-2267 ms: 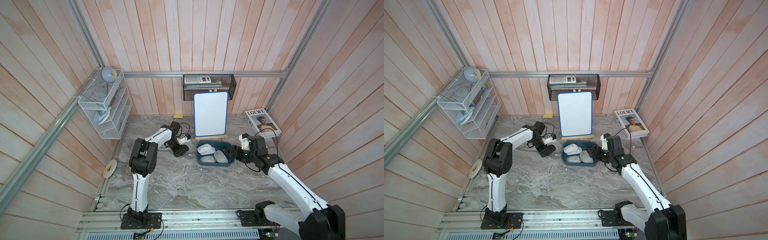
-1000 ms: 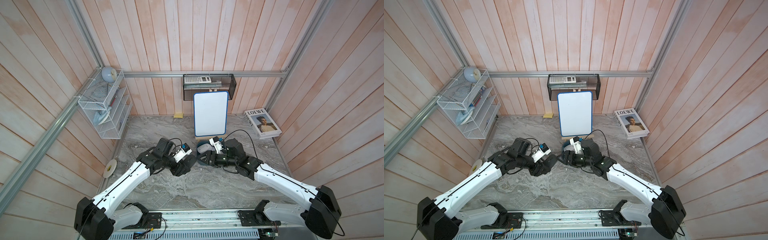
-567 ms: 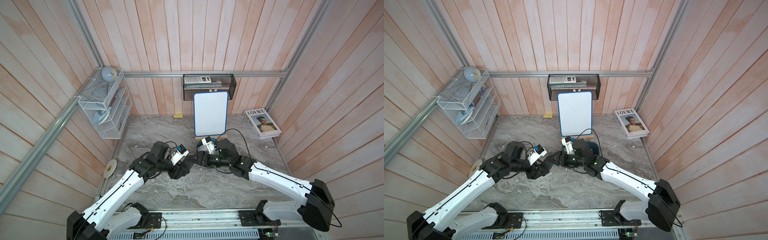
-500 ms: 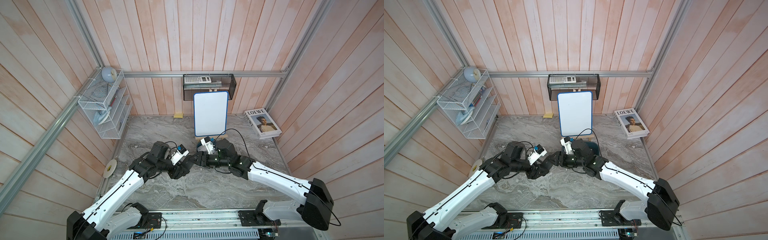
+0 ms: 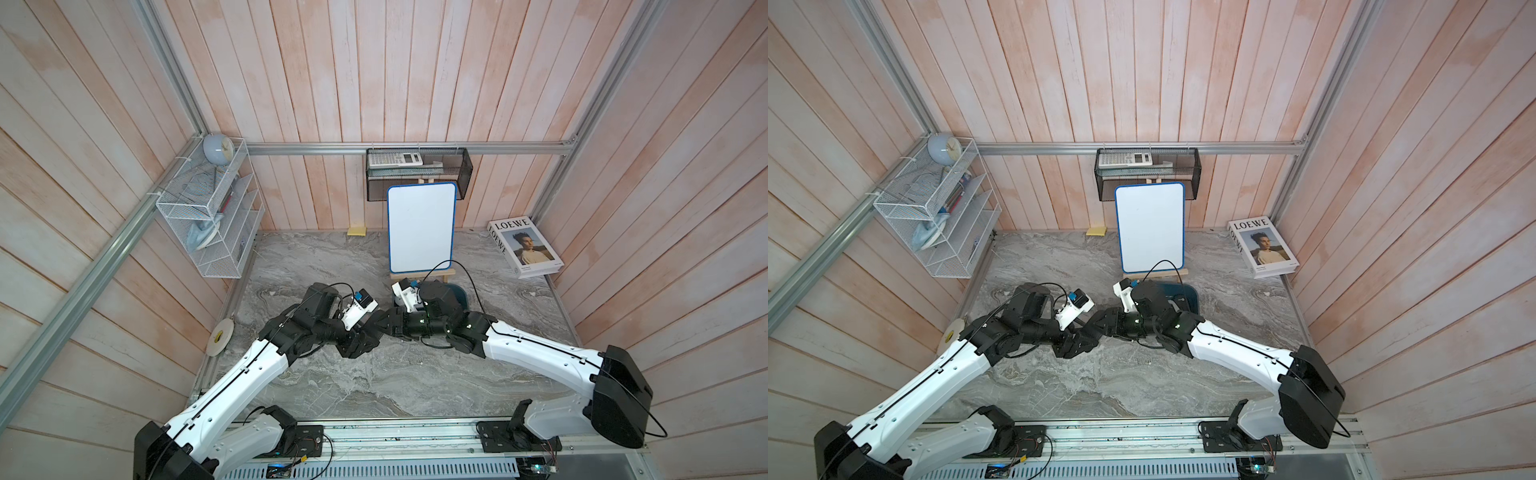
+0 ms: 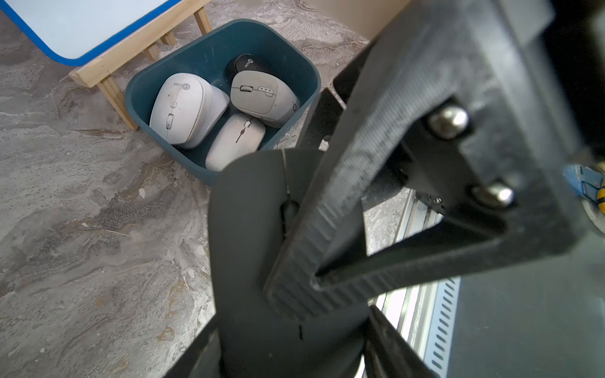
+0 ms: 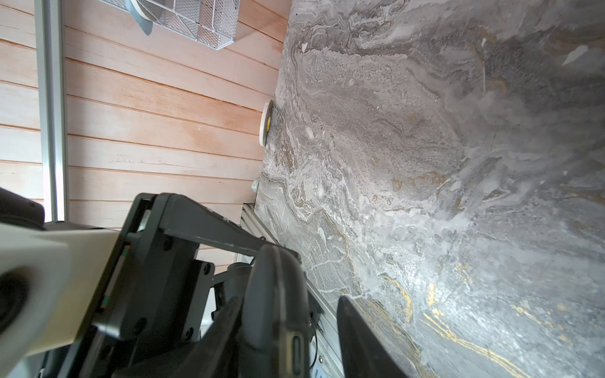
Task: Put the mouse in the storage box
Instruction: Pick up the mouse from the center of the board, then place the mouse in the storage box.
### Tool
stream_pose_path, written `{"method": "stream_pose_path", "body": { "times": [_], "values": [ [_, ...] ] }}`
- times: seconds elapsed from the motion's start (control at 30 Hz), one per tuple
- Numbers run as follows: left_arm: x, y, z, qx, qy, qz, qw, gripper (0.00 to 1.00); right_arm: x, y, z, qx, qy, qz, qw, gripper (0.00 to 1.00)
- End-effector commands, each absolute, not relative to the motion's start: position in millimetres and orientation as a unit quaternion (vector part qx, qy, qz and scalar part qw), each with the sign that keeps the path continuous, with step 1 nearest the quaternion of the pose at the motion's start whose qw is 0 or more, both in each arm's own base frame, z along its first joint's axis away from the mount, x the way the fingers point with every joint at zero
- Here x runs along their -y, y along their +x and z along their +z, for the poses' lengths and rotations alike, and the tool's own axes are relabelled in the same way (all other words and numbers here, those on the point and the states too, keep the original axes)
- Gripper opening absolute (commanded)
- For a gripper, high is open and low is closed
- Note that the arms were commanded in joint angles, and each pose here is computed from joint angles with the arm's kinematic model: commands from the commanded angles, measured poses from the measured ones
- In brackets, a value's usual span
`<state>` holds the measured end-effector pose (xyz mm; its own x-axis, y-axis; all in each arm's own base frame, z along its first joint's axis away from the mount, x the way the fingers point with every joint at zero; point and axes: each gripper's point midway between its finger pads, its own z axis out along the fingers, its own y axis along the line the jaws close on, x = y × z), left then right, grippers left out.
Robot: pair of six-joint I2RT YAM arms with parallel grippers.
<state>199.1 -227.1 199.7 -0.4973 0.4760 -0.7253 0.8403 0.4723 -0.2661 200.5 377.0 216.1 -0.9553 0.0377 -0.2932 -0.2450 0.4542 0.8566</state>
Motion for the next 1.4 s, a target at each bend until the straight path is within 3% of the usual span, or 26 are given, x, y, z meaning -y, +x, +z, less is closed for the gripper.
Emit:
{"method": "stream_pose_path", "body": {
  "times": [0.0,0.17,0.37,0.5,0.73,1.03,1.37],
  "values": [
    [231.9,199.8,201.4,-0.8,0.409,-0.322,0.297,0.42,-384.9,205.1,234.8,-0.825,-0.065,0.54,0.154,0.38],
    [231.8,202.8,199.7,-0.803,0.408,-0.317,0.296,0.46,-387.4,206.5,236.8,-0.822,-0.063,0.545,0.154,0.28],
    [227.6,208.3,196.3,-0.811,0.4,-0.3,0.303,0.74,-386.5,209.4,238.8,-0.818,-0.059,0.548,0.163,0.2],
    [224.6,208.6,199.0,-0.815,0.389,-0.297,0.309,1.0,-377.9,219.4,235.6,-0.82,-0.048,0.543,0.173,0.19],
    [190.1,217.0,198.7,-0.857,0.309,-0.227,0.344,1.0,-337.0,255.8,233.3,-0.823,0.003,0.527,0.212,0.17],
    [164.0,206.5,205.8,-0.865,0.228,-0.223,0.388,1.0,-253.9,325.4,196.3,-0.836,0.096,0.475,0.257,0.16],
    [147.3,213.8,206.4,-0.864,0.204,-0.185,0.421,1.0,-229.7,368.8,146.3,-0.857,0.13,0.435,0.245,0.17]
  ]
}}
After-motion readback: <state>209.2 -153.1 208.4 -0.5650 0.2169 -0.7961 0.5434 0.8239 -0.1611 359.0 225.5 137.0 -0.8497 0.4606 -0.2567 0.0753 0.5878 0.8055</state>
